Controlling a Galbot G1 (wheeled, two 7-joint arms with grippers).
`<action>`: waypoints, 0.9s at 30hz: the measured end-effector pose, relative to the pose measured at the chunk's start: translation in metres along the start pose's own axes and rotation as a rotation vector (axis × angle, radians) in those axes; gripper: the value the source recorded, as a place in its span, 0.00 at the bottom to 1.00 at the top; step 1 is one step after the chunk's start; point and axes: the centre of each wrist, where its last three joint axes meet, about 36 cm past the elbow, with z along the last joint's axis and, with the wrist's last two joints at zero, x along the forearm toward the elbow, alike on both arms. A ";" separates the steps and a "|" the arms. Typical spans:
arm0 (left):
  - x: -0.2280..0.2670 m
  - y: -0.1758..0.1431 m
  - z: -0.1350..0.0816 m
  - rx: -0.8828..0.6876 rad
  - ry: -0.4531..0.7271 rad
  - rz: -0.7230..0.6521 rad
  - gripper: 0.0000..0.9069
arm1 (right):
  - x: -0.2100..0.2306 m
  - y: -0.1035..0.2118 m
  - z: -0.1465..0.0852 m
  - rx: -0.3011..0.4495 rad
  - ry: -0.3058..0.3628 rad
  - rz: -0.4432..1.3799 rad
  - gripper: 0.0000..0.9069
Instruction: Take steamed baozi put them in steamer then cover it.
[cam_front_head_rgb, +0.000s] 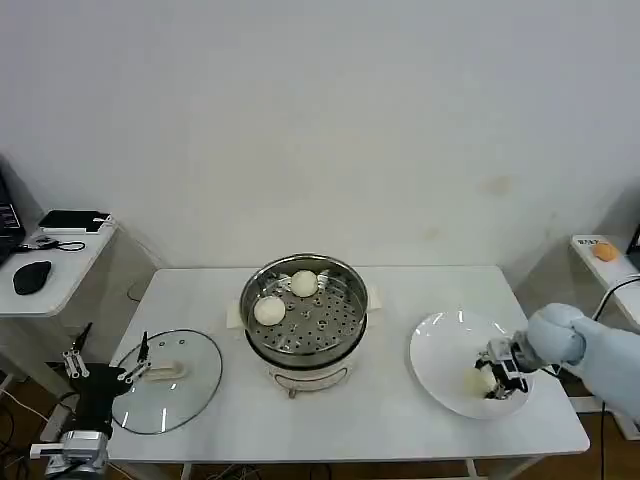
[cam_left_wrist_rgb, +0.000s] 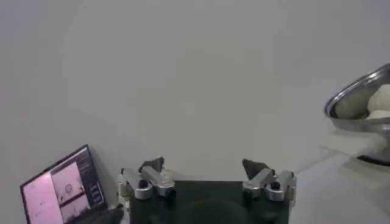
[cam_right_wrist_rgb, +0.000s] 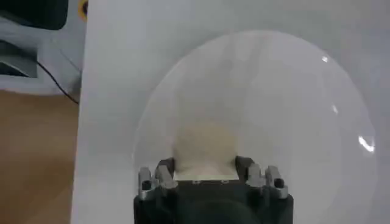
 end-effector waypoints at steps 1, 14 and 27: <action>0.000 0.001 0.000 -0.001 -0.001 -0.001 1.00 | 0.005 -0.004 0.000 0.000 -0.004 0.010 0.73; -0.003 0.006 -0.001 -0.009 -0.010 -0.003 1.00 | 0.101 -0.080 -0.018 0.000 -0.096 0.193 0.73; -0.003 0.007 0.001 -0.012 -0.004 -0.012 1.00 | 0.163 -0.151 -0.146 0.202 -0.189 0.291 0.73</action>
